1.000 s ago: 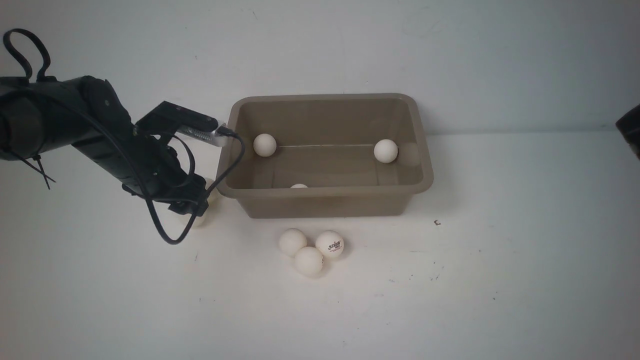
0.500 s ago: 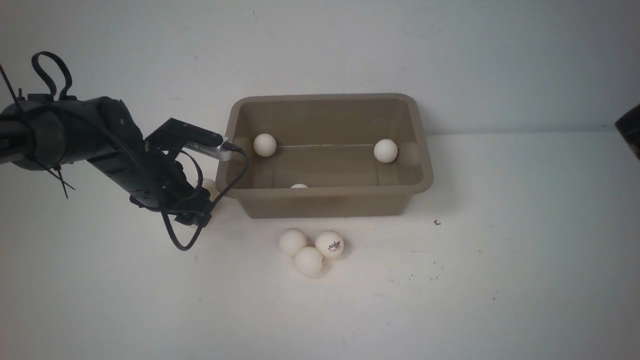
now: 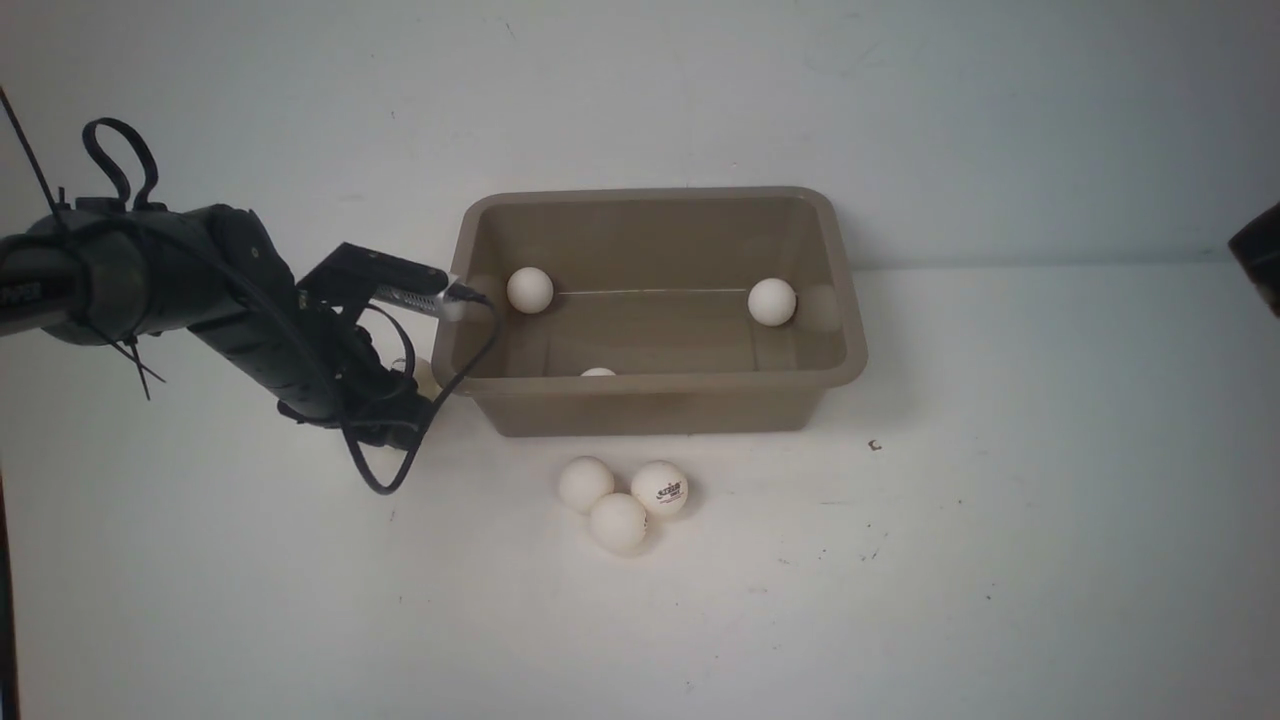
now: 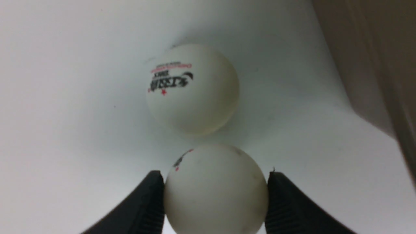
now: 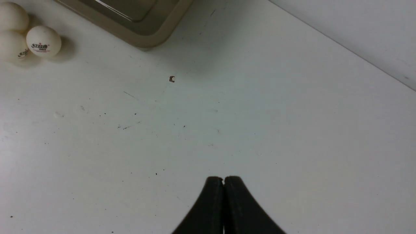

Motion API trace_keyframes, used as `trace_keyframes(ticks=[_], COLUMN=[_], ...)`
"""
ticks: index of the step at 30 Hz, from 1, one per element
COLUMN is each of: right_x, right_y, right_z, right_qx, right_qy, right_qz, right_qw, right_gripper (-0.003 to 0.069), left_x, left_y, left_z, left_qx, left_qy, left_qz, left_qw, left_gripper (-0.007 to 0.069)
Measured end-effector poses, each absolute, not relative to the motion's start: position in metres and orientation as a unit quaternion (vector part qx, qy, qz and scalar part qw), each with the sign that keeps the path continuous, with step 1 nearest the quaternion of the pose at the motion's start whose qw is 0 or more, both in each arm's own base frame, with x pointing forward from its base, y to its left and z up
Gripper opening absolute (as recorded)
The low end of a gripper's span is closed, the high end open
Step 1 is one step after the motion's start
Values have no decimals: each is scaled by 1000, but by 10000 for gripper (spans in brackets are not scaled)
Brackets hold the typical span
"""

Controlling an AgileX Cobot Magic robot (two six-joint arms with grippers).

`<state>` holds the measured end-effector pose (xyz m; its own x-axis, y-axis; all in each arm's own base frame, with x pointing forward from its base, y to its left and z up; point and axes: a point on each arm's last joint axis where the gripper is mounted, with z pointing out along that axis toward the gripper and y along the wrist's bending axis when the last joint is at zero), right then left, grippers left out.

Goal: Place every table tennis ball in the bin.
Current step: Use the left arm to clamp the table tennis ball closest to it, then use the left arm to put the table tennis ball into the box

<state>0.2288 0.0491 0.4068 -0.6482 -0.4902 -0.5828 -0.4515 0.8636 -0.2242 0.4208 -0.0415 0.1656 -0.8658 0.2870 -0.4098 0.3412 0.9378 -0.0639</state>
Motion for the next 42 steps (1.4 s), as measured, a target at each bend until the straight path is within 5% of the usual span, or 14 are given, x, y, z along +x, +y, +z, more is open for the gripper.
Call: trace_keyframes(ticks=[9,13,21,33,42], right_x=[230,230,230,230,230], right_y=[49,49,49,49,49], right_z=[408,408,408,408,408], right_qx=[-259,-259,-259,-259,-259], right_qy=[905,904,904,904,904], right_qz=[-30,-30,-30,-30,-30], right_qw=[336,340,340,340,340], right_gripper=[-15,-15,-15,-15,-15], left_x=[398,394,411,441,439], left_y=[-38,-66,-138,-147,-145], left_z=[247,279,264,235,239], left_qx=[156,213,302,378,403], left_qy=[957,933,897,863,854], left_qz=[-38,-37,-47,-2,16], left_qw=[241,288,319,336,329], left_gripper=[353,353,353,356,504])
